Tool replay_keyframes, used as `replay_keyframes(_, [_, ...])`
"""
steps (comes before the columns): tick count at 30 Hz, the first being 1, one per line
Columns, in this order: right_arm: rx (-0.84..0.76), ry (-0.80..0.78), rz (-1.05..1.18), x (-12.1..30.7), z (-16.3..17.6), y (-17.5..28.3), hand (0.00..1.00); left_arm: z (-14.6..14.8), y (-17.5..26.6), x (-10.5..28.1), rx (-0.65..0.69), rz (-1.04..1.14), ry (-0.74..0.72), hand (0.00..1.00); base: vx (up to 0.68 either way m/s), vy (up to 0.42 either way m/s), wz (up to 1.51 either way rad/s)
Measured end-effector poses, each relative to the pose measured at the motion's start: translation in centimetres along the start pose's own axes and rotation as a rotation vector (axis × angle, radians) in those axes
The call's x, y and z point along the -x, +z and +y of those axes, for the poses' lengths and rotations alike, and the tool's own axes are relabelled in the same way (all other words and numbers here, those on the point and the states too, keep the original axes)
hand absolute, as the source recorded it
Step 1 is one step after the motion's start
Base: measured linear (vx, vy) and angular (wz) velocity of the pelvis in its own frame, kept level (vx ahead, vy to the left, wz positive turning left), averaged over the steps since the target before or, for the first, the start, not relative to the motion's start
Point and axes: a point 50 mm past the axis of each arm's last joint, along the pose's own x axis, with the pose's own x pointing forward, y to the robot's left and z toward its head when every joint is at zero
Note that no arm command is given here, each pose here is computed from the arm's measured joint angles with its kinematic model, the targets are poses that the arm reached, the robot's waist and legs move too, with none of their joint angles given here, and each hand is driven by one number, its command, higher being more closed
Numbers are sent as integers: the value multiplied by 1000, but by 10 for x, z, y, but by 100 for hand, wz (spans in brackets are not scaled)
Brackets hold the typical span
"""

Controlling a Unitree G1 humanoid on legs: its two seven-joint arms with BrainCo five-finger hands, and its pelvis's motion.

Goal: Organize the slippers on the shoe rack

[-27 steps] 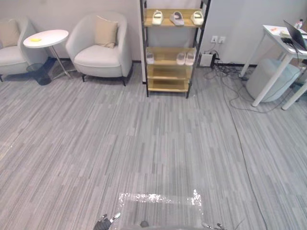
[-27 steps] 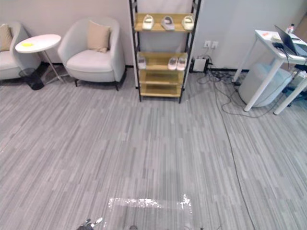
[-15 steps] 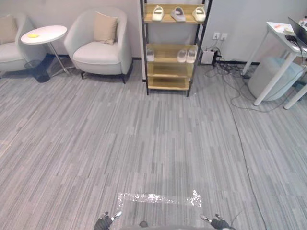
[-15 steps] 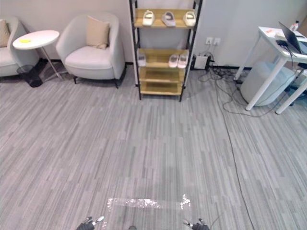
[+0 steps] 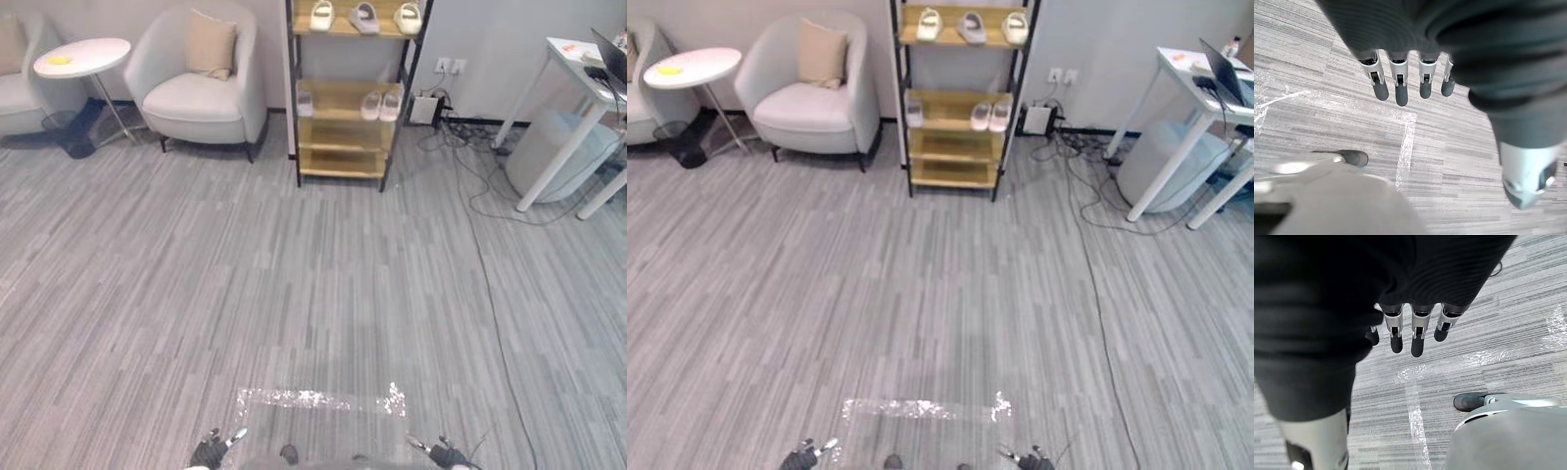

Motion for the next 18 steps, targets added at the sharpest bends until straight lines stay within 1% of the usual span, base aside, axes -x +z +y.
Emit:
replay_keyframes(3, [-46, -9, -15, -1, -1, 4, 0, 1, 3, -1, 17, -9, 4, 0, 26, -37, -25])
replay_keyframes(5, [-78, -20, -16, -1, -4, 4, 0, -4, 6, -1, 58, -21, 4, 0, 132, -41, -37])
replay_keyframes(7, [-107, -26, -14, -1, -6, 4, 0, -2, 5, -1, 100, -19, 18, 0, 213, 27, -23])
replay_keyframes(8, [-109, -25, -20, -1, -5, 6, 0, -2, 5, -1, 124, -19, 22, 0, 220, 52, -21])
replay_keyframes(11, [-127, -13, -47, -4, 1, 17, 0, -3, 9, -1, 132, -37, 21, 0, 213, 96, -20])
replay_keyframes(13, [-131, -10, -63, -5, 2, 24, 0, -9, 7, -1, 145, -36, 9, 0, 366, 230, -42])
replay_keyframes(14, [-135, 2, -58, -5, 7, 23, 0, -8, 2, 1, 159, -20, 13, 0, 360, 221, -40])
replay_keyframes(15, [-145, 35, -59, -4, 20, 24, 0, -2, 4, 0, 175, -26, 30, 0, 326, 148, -29])
replay_keyframes(18, [-155, 69, -64, -4, 32, 26, 0, 3, 1, 1, 215, -15, 52, 0, 471, 173, -18])
